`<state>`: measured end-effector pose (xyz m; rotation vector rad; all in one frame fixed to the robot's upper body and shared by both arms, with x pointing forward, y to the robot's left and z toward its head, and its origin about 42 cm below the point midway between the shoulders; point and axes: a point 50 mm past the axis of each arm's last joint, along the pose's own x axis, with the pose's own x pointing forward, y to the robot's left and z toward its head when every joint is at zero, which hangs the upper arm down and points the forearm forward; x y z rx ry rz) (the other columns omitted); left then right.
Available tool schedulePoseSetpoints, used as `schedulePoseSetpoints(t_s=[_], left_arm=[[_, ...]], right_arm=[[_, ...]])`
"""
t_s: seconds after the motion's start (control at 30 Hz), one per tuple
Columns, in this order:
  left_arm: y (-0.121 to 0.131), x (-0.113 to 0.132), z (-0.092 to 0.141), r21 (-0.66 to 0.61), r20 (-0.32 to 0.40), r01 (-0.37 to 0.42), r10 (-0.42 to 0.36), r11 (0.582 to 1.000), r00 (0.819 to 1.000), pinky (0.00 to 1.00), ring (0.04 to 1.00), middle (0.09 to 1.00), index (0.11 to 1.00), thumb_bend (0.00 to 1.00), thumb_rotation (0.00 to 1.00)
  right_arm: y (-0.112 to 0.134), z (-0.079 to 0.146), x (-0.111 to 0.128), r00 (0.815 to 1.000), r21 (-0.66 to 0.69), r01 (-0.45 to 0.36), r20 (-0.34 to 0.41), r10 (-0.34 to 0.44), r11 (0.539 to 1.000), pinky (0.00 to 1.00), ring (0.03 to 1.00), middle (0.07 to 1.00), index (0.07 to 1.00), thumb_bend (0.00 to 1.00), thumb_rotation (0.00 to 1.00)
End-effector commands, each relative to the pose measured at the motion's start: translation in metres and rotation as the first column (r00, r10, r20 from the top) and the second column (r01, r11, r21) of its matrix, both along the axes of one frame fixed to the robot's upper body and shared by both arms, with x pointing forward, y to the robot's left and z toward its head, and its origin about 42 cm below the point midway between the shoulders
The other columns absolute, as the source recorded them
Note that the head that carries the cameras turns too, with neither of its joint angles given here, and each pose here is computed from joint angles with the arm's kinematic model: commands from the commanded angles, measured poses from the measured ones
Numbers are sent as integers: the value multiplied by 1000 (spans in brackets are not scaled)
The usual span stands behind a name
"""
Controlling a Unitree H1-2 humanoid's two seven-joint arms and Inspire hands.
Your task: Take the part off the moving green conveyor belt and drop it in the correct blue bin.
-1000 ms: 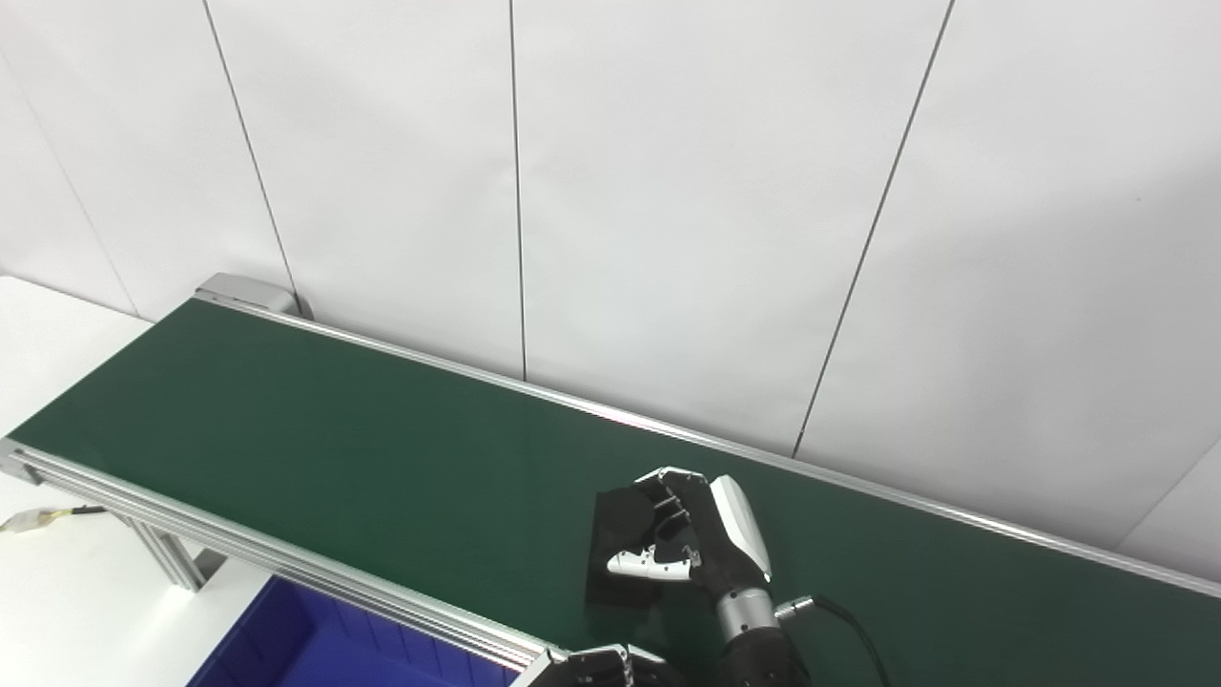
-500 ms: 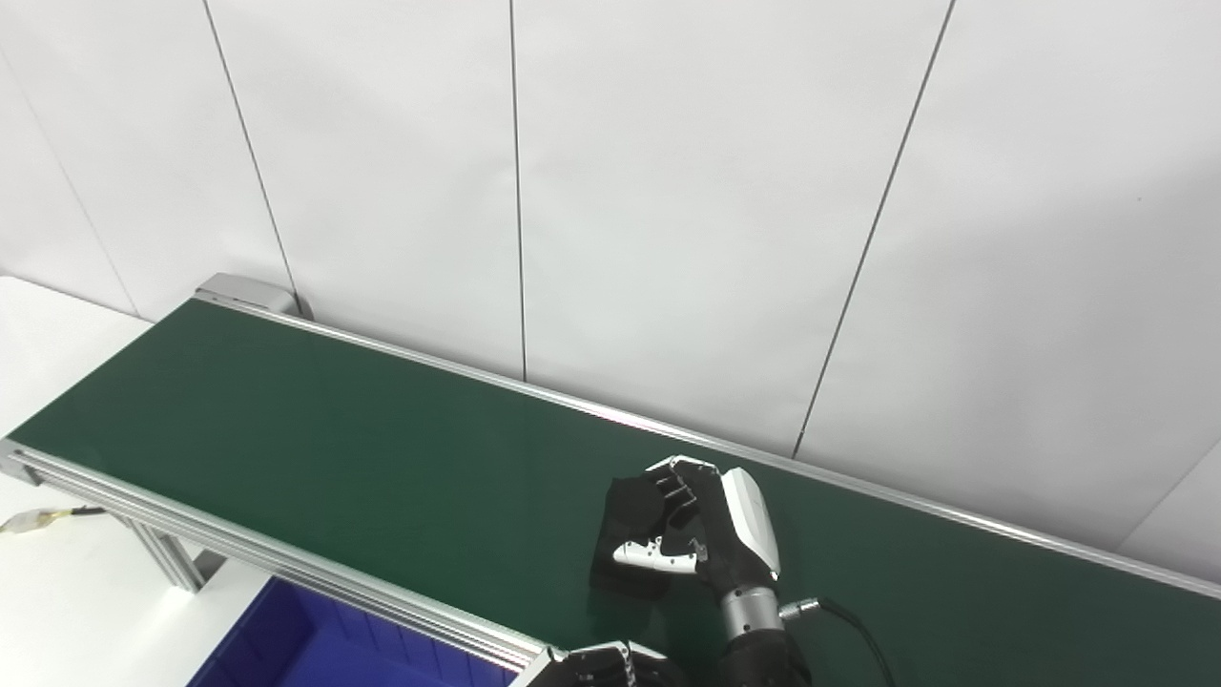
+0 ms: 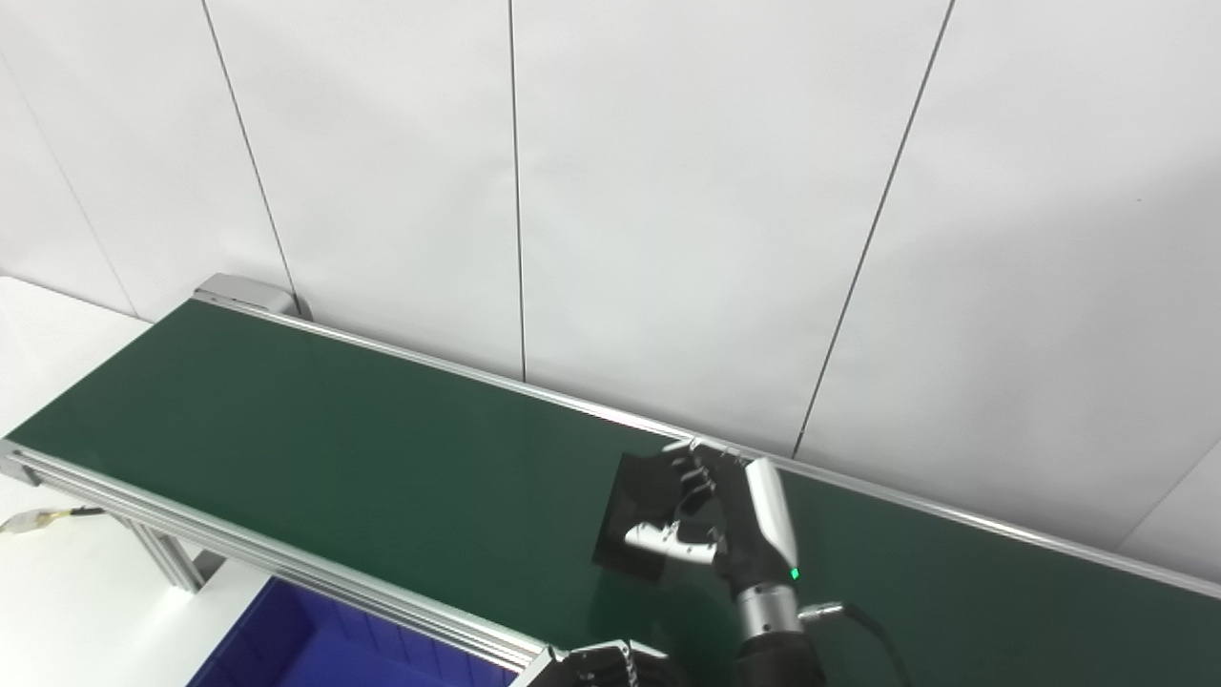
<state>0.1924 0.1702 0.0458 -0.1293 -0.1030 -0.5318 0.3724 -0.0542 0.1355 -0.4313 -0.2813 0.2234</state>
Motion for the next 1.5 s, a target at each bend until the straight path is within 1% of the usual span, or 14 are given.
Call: schedulePoseSetpoints(t_s=[0.0, 0.17, 0.3, 0.4, 0.47, 0.57, 0.67, 0.8, 0.9, 1.1, 1.23, 1.33, 1.4, 1.47], left_arm=[[0, 2, 9, -25, 54, -8, 9, 1000, 999, 620, 646, 660, 666, 872, 655], [5, 2, 9, -22, 48, -5, 6, 1000, 999, 628, 654, 666, 670, 855, 656], [9, 2, 10, -18, 46, 0, 1, 1000, 999, 641, 663, 672, 678, 846, 668], [11, 2, 11, -17, 45, -3, 3, 1000, 999, 641, 665, 675, 678, 844, 675], [13, 1, 11, -12, 43, -5, 5, 1000, 999, 644, 668, 676, 679, 847, 685], [15, 1, 12, -12, 39, -3, 4, 1000, 999, 658, 675, 682, 683, 857, 697], [17, 0, 13, -6, 39, -4, 4, 1000, 999, 666, 680, 685, 687, 863, 708], [21, -1, 15, -9, 34, -4, 4, 1000, 999, 687, 689, 694, 698, 884, 720], [26, -1, 18, -5, 36, -8, 8, 1000, 999, 694, 691, 697, 699, 900, 728], [37, 0, 25, -2, 30, -16, 16, 1000, 999, 712, 693, 698, 703, 918, 711], [45, 1, 35, 7, 31, -23, 23, 1000, 999, 714, 690, 697, 701, 911, 707], [50, 3, 41, 8, 29, -20, 20, 1000, 999, 713, 692, 699, 701, 907, 706], [53, 5, 45, 10, 29, -18, 17, 1000, 999, 710, 690, 698, 700, 908, 706], [56, 7, 49, 10, 29, -15, 15, 1000, 999, 705, 686, 695, 698, 908, 703]], right_arm=[[3, 27, 1, 997, 65, -15, 72, 10, 998, 371, 448, 456, 504, 530, 0], [-19, 51, -13, 990, 89, 20, 138, -33, 996, 398, 477, 473, 498, 530, 0], [-40, 69, -23, 978, 116, 25, 203, -48, 993, 423, 495, 483, 494, 530, 0], [-56, 82, -32, 972, 131, 39, 227, -68, 991, 392, 473, 470, 501, 529, 0], [-67, 90, -39, 965, 122, 64, 244, -93, 990, 379, 462, 462, 505, 529, 0], [-77, 97, -47, 959, 125, 86, 259, -116, 988, 383, 460, 461, 506, 529, 0], [-92, 107, -58, 949, 146, 115, 275, -152, 983, 358, 450, 467, 501, 530, 0], [-111, 116, -73, 936, 160, 149, 296, -192, 976, 376, 455, 471, 498, 530, 0], [-123, 122, -84, 925, 161, 182, 307, -225, 970, 396, 464, 473, 496, 530, 0], [-144, 126, -108, 905, 160, 246, 316, -286, 956, 387, 453, 468, 497, 530, 0], [-154, 126, -127, 904, 164, 262, 303, -302, 951, 362, 430, 462, 503, 529, 0], [-160, 123, -143, 904, 162, 277, 289, -314, 947, 382, 447, 468, 499, 529, 0], [-163, 121, -153, 901, 158, 298, 279, -332, 941, 389, 453, 471, 496, 529, 0], [-166, 118, -166, 892, 166, 335, 260, -369, 927, 403, 463, 476, 492, 530, 0]])
